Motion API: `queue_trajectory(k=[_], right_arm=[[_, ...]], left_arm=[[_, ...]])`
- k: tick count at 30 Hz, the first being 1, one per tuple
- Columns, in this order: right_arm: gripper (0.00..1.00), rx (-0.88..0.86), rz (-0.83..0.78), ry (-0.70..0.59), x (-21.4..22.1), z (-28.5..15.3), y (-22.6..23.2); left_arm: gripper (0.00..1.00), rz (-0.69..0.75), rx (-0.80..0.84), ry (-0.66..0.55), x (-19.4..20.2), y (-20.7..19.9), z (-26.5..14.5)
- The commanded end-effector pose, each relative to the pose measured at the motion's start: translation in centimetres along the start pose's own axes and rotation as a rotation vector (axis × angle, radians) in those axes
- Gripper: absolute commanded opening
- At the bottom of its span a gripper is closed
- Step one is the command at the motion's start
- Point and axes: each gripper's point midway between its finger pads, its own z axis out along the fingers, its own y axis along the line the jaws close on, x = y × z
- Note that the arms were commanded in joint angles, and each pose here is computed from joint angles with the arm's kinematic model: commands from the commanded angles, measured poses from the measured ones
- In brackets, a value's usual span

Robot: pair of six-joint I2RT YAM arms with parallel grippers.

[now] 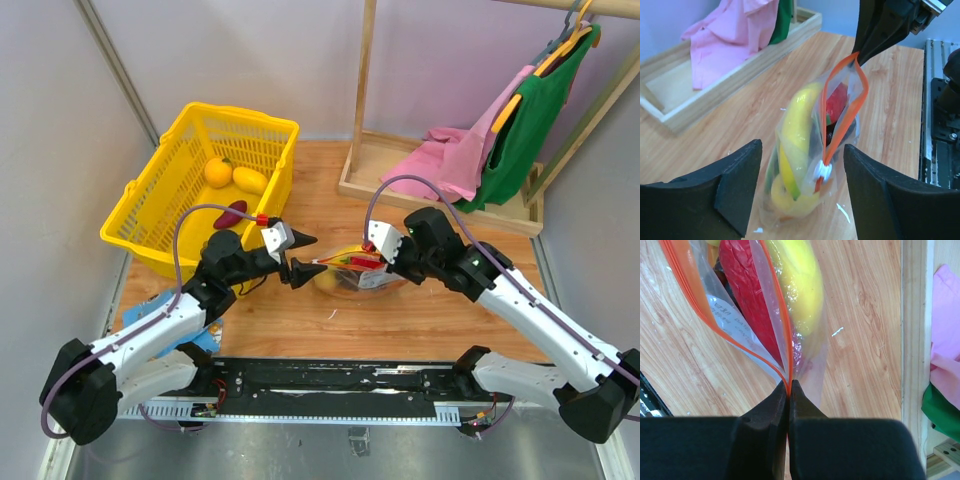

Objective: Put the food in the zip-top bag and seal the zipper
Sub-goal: Zip the zipper food storage bag at the center of the board.

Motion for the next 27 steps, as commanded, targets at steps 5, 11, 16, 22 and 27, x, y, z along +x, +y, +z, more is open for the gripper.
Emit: queue_trajectory(k=[5,11,16,22,27], right_arm=[[0.01,0.014,-0.004,-0.065,-2.0,-1.1,-1.2],[0.01,0.039,0.013,-0.088,-2.3,-1.9,-1.9],[0.01,0.055,0.017,-0.104,-2.4,-2.5,-2.3],[0.01,0.041,0.023,-0.111,-2.6,-2.6,-2.1],[0.01,0.031,0.028,-0.121,-2.8,-2.6,-1.9]], left_arm=[[0.65,0.059,0.091,-0.039,1.3,-0.9,0.8],[0.62,0.046,0.104,0.042,3.1,-1.1,0.4],[0.57,0.101,0.063,0.057,2.5,-0.5,-0.2],[0.48,0.091,0.101,0.043,2.1,-0.8,0.5],[0.38,0.096,0.109,0.031,1.7,-0.9,1.3]])
